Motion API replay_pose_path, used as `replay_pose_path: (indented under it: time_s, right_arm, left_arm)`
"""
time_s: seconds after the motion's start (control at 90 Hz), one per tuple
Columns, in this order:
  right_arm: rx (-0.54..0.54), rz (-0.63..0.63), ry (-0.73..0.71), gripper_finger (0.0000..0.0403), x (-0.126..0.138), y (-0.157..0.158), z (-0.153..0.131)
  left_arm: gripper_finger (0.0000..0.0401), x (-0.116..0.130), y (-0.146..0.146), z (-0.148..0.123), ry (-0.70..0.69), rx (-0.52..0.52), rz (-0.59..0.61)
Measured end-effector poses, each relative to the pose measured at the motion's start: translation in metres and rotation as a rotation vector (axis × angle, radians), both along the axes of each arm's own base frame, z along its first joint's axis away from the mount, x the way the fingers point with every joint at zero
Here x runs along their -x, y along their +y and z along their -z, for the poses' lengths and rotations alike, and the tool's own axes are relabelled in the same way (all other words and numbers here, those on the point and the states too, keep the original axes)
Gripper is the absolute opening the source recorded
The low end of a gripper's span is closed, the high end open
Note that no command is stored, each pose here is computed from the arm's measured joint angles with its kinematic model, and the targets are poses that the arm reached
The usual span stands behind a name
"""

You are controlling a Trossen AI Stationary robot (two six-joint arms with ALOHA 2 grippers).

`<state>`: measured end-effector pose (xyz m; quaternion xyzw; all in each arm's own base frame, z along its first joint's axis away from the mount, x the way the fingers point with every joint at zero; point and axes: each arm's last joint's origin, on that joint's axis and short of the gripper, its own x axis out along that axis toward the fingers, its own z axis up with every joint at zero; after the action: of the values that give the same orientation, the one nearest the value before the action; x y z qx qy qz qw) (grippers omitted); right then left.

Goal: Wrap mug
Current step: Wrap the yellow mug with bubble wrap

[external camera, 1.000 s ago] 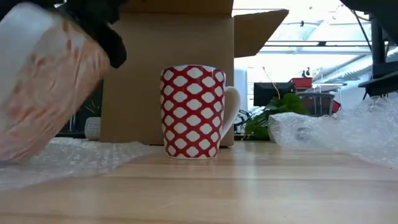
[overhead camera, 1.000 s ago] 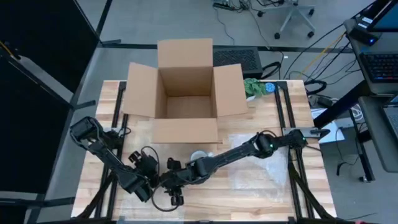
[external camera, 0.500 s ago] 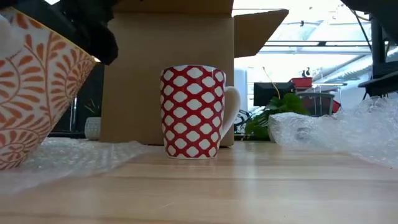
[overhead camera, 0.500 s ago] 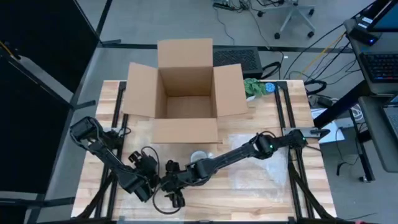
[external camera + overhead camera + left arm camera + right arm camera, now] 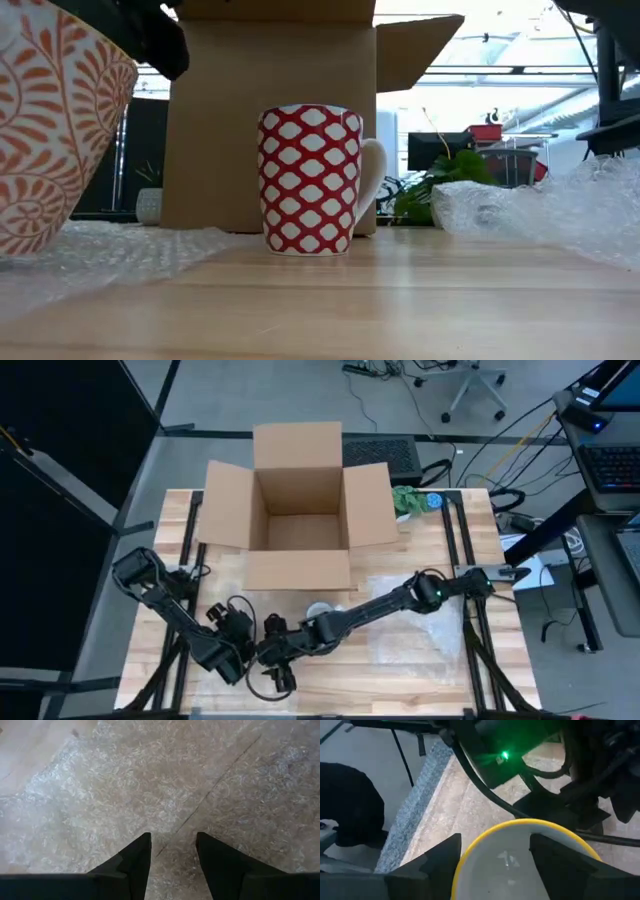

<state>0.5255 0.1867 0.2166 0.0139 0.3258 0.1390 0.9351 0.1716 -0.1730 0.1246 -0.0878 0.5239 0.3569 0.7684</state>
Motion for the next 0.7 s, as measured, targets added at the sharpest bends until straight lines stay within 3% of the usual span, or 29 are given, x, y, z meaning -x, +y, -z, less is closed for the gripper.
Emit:
replay_pose_path:
  time_s: [0.322, 0.7]
  right_arm:
    - [-0.001, 0.01, 0.013, 0.0224, 0.001, -0.001, -0.001]
    - [-0.029, 0.014, -0.039, 0.0224, 0.004, -0.002, -0.022]
  left_arm:
    - [0.015, 0.0, 0.0, 0.0, -0.002, 0.001, -0.001]
    - [0.015, 0.0, 0.0, 0.0, -0.002, 0.001, -0.001]
